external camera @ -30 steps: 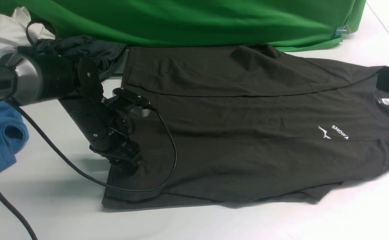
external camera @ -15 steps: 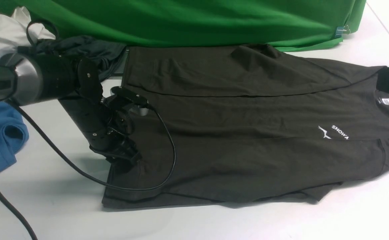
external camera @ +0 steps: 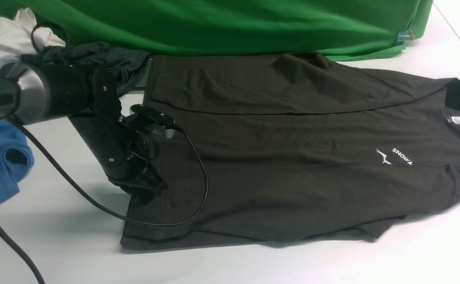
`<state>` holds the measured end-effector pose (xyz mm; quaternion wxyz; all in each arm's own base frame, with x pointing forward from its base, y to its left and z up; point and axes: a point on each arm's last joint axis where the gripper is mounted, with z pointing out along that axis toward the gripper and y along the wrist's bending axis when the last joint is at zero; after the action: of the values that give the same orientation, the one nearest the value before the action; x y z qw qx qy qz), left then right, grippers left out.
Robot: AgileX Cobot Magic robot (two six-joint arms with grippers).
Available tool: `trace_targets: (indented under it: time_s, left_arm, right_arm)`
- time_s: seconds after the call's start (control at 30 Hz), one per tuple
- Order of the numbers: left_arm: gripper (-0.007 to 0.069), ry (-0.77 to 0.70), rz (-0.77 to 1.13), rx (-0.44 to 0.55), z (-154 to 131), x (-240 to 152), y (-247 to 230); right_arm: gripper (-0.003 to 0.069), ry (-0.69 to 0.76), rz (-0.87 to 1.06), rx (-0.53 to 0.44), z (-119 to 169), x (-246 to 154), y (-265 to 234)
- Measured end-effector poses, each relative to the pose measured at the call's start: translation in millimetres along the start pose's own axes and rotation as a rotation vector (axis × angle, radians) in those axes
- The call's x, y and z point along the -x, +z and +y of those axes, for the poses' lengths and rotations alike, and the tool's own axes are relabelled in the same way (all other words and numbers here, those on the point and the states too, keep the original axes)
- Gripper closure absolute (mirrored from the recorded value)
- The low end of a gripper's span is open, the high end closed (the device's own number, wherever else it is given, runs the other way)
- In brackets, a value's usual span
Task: Fold a long-sleeved shirt on a white desktop.
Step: 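Grasp the left edge of the dark T-shirt lying flat on the table, then fold the left side of the black T-shirt inward over its body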
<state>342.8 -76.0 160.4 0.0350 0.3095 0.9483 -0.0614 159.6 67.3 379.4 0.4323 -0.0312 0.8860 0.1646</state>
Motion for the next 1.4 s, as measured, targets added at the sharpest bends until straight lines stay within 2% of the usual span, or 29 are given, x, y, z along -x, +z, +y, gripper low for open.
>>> trace_targets:
  time_s: [0.53,0.87,1.07,1.3,1.4]
  left_arm:
    - [0.0583,0.019,-0.064,0.004,5,28,-42]
    - [0.0583,0.042,-0.168,0.064,11,50,-77]
    - [0.0583,0.035,-0.233,0.134,16,62,-103]
    - [0.0583,0.027,-0.213,0.190,29,69,-82]
    - [0.0582,-0.021,-0.205,0.209,37,75,-63]
  right_arm:
    - [0.0418,0.000,-0.001,0.000,0,0,0]
    - [0.0418,-0.023,-0.015,0.005,0,1,0]
    - [0.0418,-0.026,-0.018,0.006,1,2,0]
    - [0.0413,-0.026,-0.018,0.006,1,2,0]
    - [0.0412,-0.026,-0.018,0.006,1,2,0]
